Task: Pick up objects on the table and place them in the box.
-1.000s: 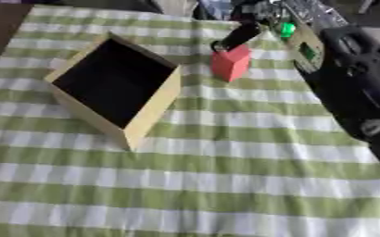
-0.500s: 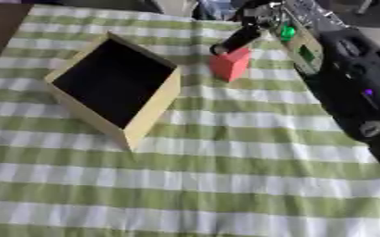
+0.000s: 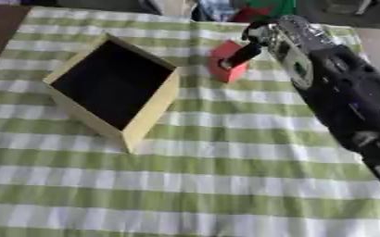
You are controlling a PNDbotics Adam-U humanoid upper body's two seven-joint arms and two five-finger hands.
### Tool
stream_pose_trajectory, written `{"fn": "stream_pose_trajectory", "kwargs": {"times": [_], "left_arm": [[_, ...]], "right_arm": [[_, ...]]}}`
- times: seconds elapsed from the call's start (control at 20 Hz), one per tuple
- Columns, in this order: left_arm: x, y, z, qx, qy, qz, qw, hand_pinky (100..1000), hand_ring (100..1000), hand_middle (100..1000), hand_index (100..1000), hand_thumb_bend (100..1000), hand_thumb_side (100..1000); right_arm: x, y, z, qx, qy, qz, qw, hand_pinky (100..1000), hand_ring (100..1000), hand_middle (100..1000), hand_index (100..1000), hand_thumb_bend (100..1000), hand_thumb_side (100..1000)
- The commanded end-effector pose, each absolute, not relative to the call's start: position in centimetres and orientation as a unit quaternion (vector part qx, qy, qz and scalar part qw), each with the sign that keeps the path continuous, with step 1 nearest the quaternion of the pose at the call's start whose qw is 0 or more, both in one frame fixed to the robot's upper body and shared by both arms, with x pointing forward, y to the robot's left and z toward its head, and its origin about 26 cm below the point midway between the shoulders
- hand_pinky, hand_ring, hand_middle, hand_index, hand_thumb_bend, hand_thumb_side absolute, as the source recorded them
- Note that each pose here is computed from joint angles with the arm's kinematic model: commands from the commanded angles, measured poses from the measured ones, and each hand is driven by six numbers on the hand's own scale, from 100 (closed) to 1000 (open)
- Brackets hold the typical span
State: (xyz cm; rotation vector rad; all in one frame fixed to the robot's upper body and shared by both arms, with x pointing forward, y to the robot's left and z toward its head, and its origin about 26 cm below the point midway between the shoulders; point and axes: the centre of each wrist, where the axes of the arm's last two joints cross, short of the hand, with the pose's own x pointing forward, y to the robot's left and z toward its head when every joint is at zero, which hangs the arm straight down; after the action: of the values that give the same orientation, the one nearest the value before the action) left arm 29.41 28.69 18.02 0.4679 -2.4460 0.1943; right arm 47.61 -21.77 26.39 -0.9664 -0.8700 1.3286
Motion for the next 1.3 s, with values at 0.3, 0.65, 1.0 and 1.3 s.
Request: {"fn": "stream_pose_trajectory", "kwargs": {"times": [0.3, 0.65, 1.0, 1.3], "left_arm": [[29.3, 28.5, 18.8, 0.173, -0.935, 0.072, 0.303, 1000, 505, 481, 666, 105, 145], [29.3, 28.5, 18.8, 0.171, -0.935, 0.073, 0.301, 1000, 504, 481, 666, 104, 145], [29.3, 28.5, 18.7, 0.171, -0.935, 0.072, 0.303, 1000, 504, 481, 665, 102, 147], [29.3, 28.6, 18.7, 0.173, -0.934, 0.072, 0.305, 1000, 505, 481, 665, 102, 145]], "right_arm": [[48.1, -22.1, 26.2, -0.391, -0.363, 0.532, 0.658, 1000, 1000, 904, 1000, 274, 816], [48.4, -21.7, 26.0, -0.368, -0.382, 0.51, 0.677, 999, 1000, 881, 1000, 221, 838], [48.0, -21.6, 26.9, -0.361, -0.408, 0.492, 0.68, 970, 1000, 766, 877, 100, 729], [46.8, -21.1, 29.7, -0.37, -0.438, 0.477, 0.666, 957, 995, 728, 840, 100, 278]]}}
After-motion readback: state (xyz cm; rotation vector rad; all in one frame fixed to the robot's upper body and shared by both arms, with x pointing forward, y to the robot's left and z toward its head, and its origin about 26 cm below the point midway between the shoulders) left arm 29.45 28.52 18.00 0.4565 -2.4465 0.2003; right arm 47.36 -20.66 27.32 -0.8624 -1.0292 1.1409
